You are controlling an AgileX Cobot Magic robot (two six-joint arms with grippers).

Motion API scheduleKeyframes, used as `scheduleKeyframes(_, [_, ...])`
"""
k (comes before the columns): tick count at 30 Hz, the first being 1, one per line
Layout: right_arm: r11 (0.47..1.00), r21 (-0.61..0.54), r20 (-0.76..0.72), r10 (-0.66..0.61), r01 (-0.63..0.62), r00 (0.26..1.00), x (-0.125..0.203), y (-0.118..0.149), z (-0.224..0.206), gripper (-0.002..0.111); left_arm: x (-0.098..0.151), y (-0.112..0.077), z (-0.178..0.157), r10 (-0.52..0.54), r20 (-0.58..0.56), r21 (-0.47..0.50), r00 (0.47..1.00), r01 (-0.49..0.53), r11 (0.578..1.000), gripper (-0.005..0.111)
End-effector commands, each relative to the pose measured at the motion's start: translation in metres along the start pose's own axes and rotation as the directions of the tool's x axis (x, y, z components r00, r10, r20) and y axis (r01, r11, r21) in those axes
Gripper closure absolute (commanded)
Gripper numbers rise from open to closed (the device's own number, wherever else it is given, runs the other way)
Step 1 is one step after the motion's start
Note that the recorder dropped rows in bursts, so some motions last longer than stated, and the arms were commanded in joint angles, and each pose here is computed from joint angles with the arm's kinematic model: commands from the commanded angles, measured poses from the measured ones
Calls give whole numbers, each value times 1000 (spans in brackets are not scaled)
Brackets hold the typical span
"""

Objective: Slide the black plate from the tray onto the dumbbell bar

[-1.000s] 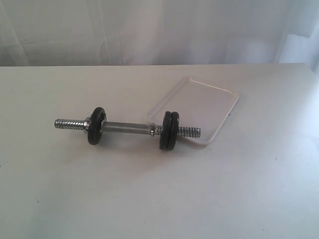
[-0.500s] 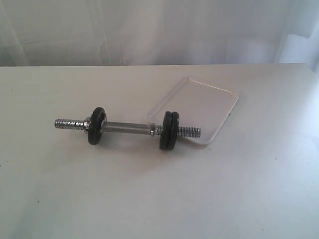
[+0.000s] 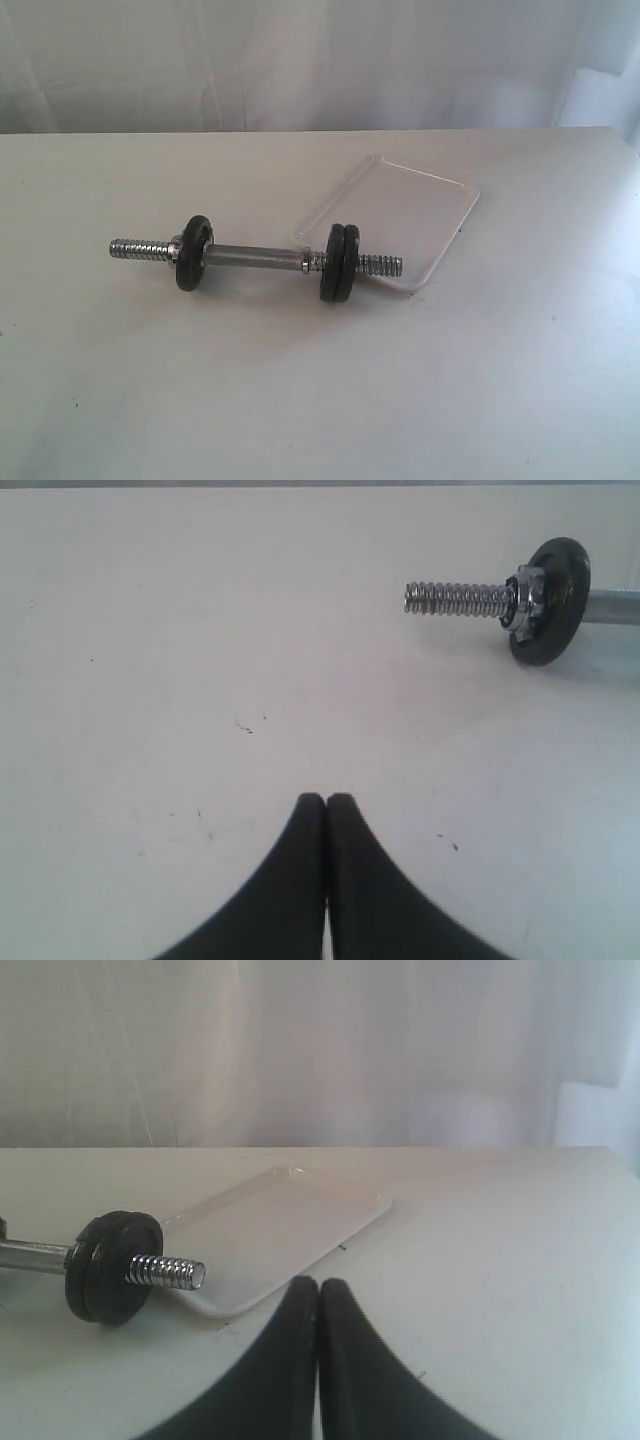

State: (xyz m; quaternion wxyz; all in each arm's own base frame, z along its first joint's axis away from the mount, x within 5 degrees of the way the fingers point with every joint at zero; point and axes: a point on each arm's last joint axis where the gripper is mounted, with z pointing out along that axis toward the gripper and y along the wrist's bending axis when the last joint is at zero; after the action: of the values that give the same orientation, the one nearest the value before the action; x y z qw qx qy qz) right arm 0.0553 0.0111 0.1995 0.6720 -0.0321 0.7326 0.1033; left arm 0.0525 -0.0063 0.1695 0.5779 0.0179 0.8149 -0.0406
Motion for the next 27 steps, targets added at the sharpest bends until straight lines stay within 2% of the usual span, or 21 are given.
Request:
scheduleKeyframes(1, [1000,4,1,4,-4,1000,1,0,0,108,3,-1,0,1,-25,8,1000,0,1000,107])
scheduleKeyframes(23, [1000,4,0,-16,16,1000,1,0,0,108,3,-1,0,1,-25,8,1000,0,1000,107])
scheduleKeyframes(27, [995,101,11,-9,8,1000,0,-6,0,108,3,-1,0,1,-25,8,1000,0,1000,107])
